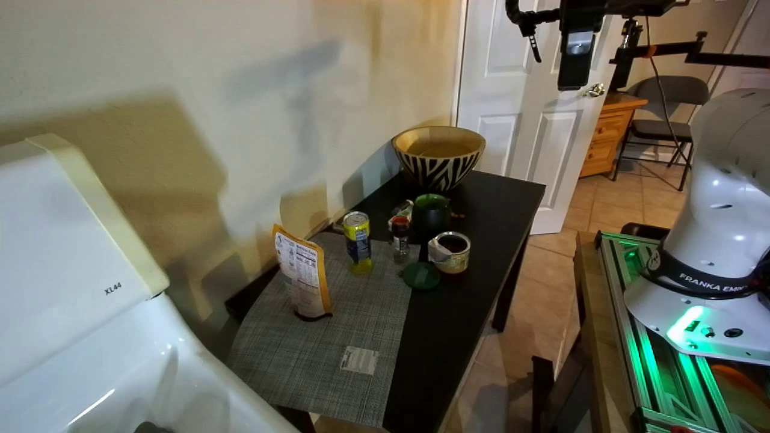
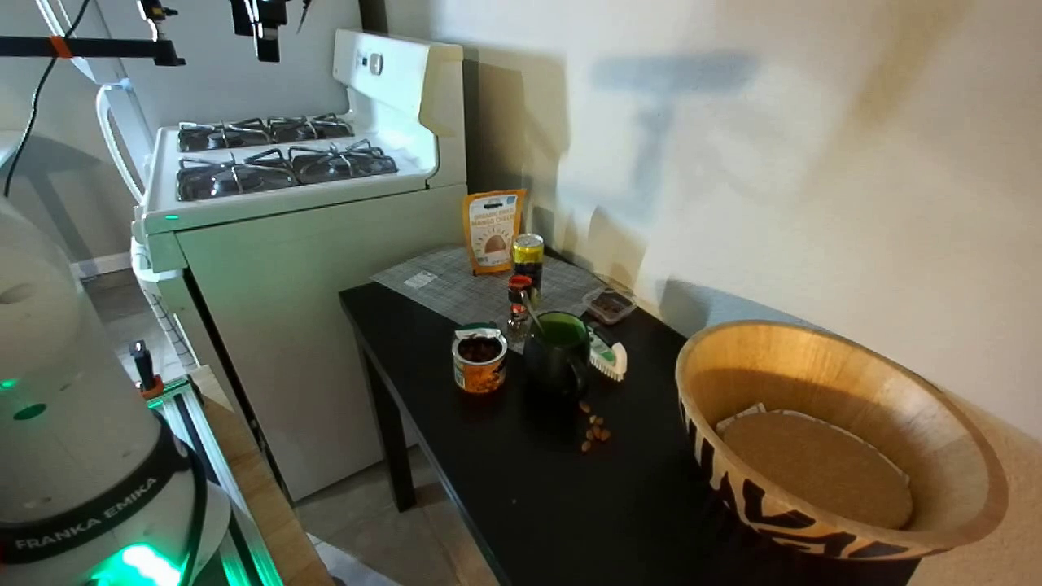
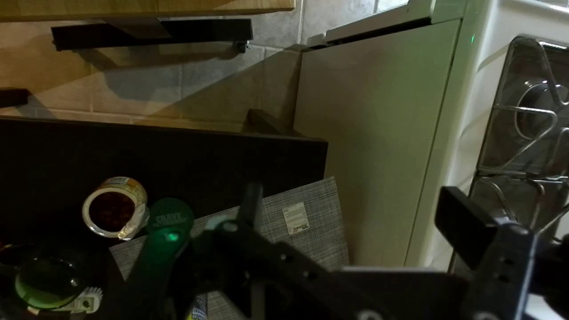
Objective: Remove the coaster from the wooden bowl
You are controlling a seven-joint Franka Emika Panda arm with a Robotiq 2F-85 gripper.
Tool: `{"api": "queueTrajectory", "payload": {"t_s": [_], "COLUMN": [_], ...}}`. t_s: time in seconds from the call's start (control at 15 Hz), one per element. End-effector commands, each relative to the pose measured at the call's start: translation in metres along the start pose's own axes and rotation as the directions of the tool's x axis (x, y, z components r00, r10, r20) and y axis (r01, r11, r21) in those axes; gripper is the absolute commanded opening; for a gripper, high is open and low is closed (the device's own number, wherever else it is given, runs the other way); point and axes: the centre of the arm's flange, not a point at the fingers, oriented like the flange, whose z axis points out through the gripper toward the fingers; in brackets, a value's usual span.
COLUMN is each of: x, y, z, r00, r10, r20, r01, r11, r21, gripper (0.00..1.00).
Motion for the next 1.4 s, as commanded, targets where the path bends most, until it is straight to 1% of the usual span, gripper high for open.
{"api": "queueTrajectory", "payload": {"t_s": [0.0, 0.13, 0.2, 0.27, 0.4, 0.6, 0.73, 0.8, 0.87, 0.93, 1.0, 1.07, 1.13, 1.2, 1.27, 1.33], "x": [-0.001, 0.002, 0.004, 0.007, 0.013, 0.016, 0.012, 0.006, 0.002, -0.006, -0.012, -0.015, -0.020, -0.022, -0.023, -0.021], "y": [0.018, 0.051, 0.073, 0.094, 0.137, 0.202, 0.250, 0.279, 0.304, 0.335, 0.361, 0.386, 0.403, 0.419, 0.432, 0.442], "z": [-0.001, -0.001, 0.001, 0.003, 0.012, 0.025, 0.027, 0.021, 0.024, 0.014, 0.008, -0.003, -0.008, -0.011, -0.023, -0.026], "r00": [0.999, 0.993, 0.989, 0.986, 0.972, 0.954, 0.934, 0.918, 0.898, 0.867, 0.842, 0.824, 0.816, 0.814, 0.815, 0.816], "r10": [0.044, 0.106, 0.130, 0.152, 0.215, 0.285, 0.345, 0.386, 0.429, 0.482, 0.521, 0.545, 0.552, 0.552, 0.546, 0.543], "r20": [-0.017, -0.058, -0.070, -0.072, -0.091, -0.094, -0.090, -0.093, -0.098, -0.126, -0.141, -0.157, -0.170, -0.181, -0.196, -0.198], "r01": [-0.044, -0.111, -0.139, -0.162, -0.231, -0.300, -0.355, -0.394, -0.435, -0.492, -0.531, -0.558, -0.569, -0.573, -0.575, -0.576], "r11": [0.999, 0.989, 0.979, 0.970, 0.939, 0.902, 0.876, 0.857, 0.831, 0.784, 0.753, 0.729, 0.718, 0.713, 0.718, 0.732], "r21": [-0.019, -0.100, -0.150, -0.181, -0.256, -0.311, -0.326, -0.334, -0.347, -0.379, -0.389, -0.397, -0.402, -0.403, -0.393, -0.364], "gripper": [1.00, 1.00, 1.00, 1.00, 1.00, 1.00, 1.00, 1.00, 1.00, 1.00, 1.00, 1.00, 1.00, 1.00, 1.00, 1.00]}}
